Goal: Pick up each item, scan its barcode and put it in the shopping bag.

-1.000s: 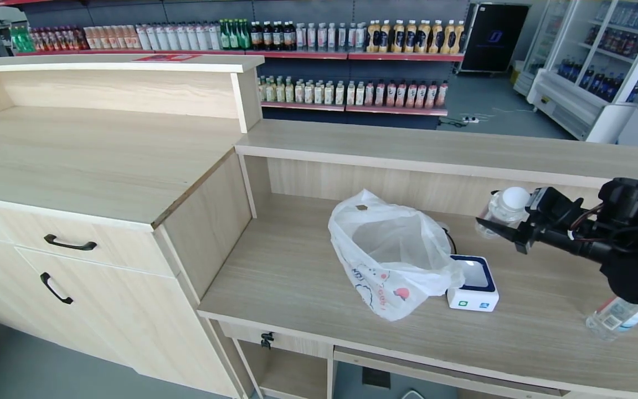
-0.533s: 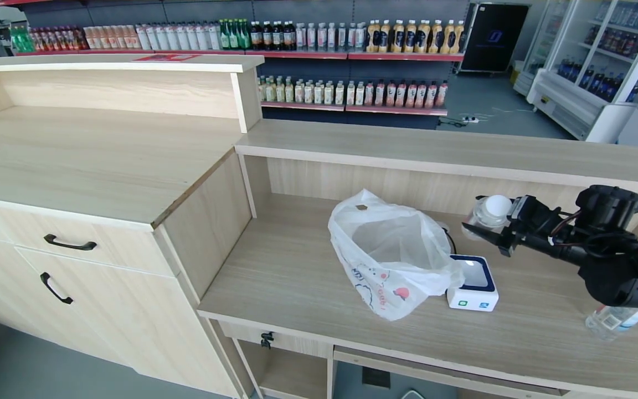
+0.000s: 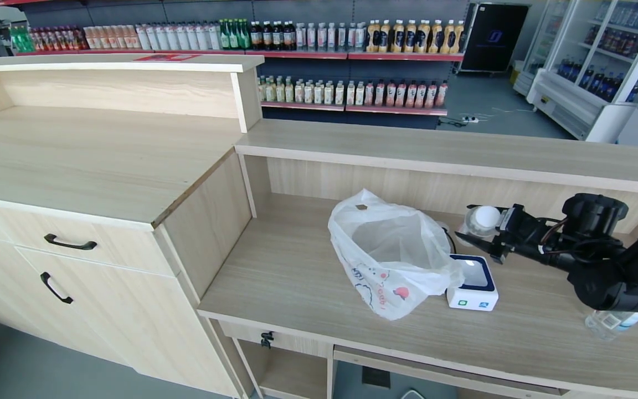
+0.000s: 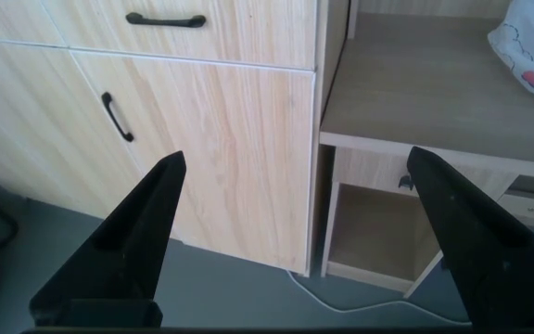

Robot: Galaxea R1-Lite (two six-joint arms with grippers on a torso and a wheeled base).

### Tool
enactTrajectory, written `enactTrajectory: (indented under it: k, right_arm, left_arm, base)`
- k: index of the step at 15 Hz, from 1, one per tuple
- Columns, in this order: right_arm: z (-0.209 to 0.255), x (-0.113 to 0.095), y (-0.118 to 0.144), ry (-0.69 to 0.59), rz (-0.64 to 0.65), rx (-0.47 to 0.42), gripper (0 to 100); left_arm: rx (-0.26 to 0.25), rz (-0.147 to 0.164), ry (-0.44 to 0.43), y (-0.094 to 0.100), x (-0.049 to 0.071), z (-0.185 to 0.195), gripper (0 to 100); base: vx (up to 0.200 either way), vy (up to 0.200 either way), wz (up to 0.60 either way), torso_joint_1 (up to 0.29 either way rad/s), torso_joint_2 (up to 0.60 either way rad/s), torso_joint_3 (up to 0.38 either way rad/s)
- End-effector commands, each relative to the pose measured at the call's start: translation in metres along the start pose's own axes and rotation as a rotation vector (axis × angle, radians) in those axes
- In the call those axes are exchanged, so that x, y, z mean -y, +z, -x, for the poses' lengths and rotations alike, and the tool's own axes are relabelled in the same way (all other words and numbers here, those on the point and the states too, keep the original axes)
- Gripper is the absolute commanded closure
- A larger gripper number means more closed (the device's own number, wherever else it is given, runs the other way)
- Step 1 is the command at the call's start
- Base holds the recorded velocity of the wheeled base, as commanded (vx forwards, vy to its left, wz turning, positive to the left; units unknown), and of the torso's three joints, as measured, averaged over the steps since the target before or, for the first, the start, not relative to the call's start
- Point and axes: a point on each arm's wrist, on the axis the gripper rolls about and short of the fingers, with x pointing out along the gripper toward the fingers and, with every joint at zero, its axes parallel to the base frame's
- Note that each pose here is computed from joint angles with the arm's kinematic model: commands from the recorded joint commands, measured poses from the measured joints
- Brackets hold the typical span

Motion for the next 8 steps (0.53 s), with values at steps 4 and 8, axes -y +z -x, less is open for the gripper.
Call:
enactTrajectory:
  k: [4,8]
  right_arm:
    - [-0.0062,-0.006,-0.0053,0.003,0.006,0.009,100]
    - [-0.0073,-0.0094,-0.009,0.009,0.008,0.004,100]
  left_arm:
    - [0.0,0.0,0.001,0.0,0.0,0.0,0]
    - [0.0,0.0,0.001,0.0,0.0,0.0,0]
  base:
    - [0.0,0.0,0.0,0.0,0.0,0.0]
    - [0.0,0.0,0.0,0.0,0.0,0.0]
